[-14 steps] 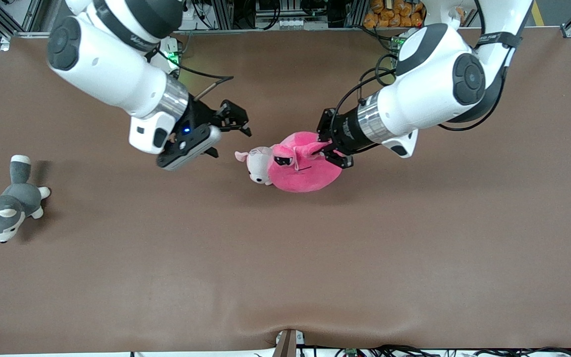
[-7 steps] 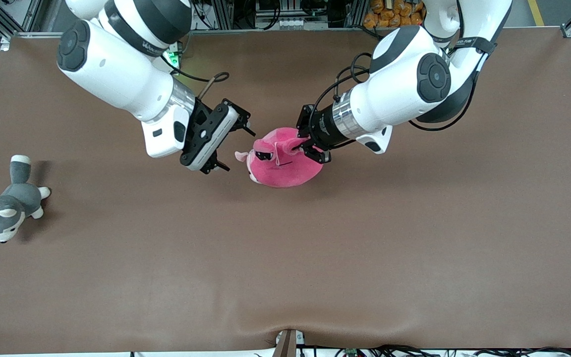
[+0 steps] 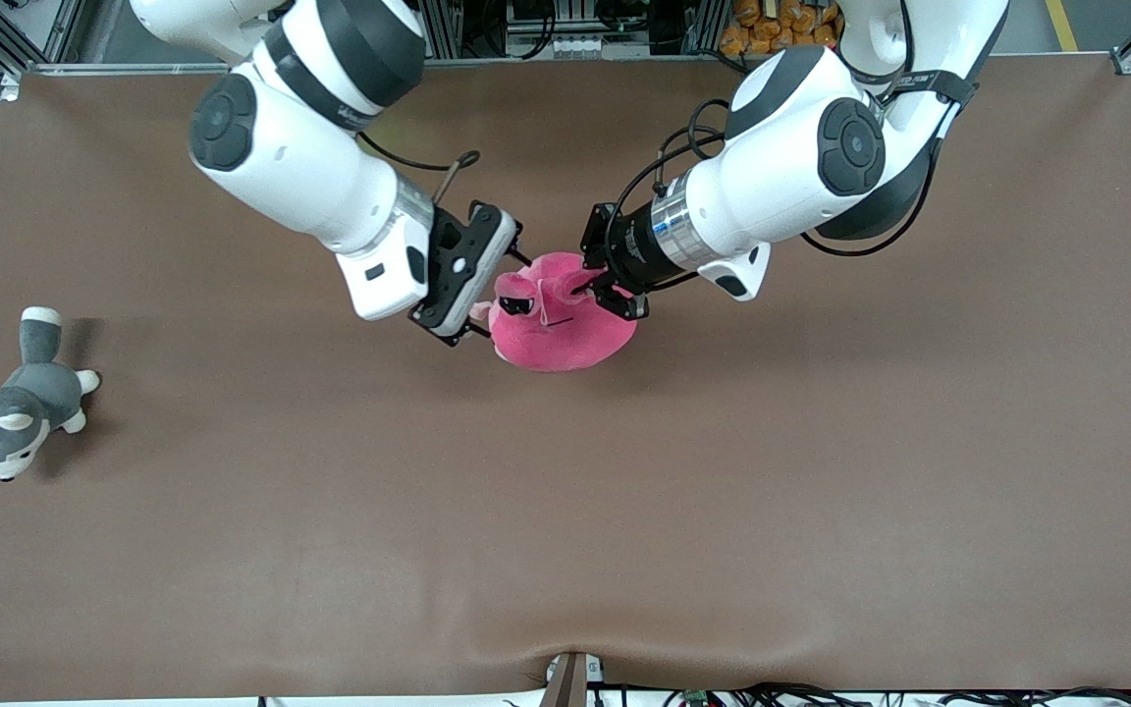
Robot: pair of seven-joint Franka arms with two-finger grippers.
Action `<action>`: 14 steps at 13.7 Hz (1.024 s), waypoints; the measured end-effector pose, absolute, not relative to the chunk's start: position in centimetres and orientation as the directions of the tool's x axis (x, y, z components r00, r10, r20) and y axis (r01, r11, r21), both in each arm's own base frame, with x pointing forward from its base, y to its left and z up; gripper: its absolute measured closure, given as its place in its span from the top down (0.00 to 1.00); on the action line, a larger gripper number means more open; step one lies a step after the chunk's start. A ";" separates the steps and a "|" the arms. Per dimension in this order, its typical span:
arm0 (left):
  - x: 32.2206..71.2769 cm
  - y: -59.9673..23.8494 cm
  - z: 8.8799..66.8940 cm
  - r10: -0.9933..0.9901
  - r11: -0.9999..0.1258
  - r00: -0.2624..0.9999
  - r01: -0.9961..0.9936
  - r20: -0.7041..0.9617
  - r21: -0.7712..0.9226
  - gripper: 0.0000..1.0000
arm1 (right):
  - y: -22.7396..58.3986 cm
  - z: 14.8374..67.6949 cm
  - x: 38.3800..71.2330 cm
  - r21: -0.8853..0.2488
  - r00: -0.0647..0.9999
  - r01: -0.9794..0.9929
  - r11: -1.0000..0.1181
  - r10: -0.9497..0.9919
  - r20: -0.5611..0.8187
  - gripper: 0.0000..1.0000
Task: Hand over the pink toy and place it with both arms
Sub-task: 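Grasp the pink toy with the right gripper while the left gripper releases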
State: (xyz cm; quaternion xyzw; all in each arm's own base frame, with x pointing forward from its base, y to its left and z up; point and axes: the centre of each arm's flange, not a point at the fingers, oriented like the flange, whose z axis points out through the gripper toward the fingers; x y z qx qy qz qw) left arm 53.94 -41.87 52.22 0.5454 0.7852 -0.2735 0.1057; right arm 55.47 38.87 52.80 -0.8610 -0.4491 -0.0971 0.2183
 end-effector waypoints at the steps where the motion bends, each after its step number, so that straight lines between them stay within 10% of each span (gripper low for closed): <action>1: 53.9 -41.9 52.2 0.799 0.255 -0.382 0.915 -0.464 -0.314 0.11 | 39.2 52.3 55.4 -0.291 0.576 0.816 -0.499 0.735 0.358 1.00; 9: 53.6 -42.5 52.3 0.800 0.248 -0.375 0.917 -0.468 -0.311 0.11 | 39.1 51.3 55.8 -0.296 0.585 0.810 -0.506 0.735 0.342 0.24; 14: 54.3 -41.7 53.0 0.789 0.262 -0.383 0.917 -0.481 -0.299 0.32 | 37.2 51.5 57.1 -0.293 0.608 0.794 -0.534 0.717 0.341 0.10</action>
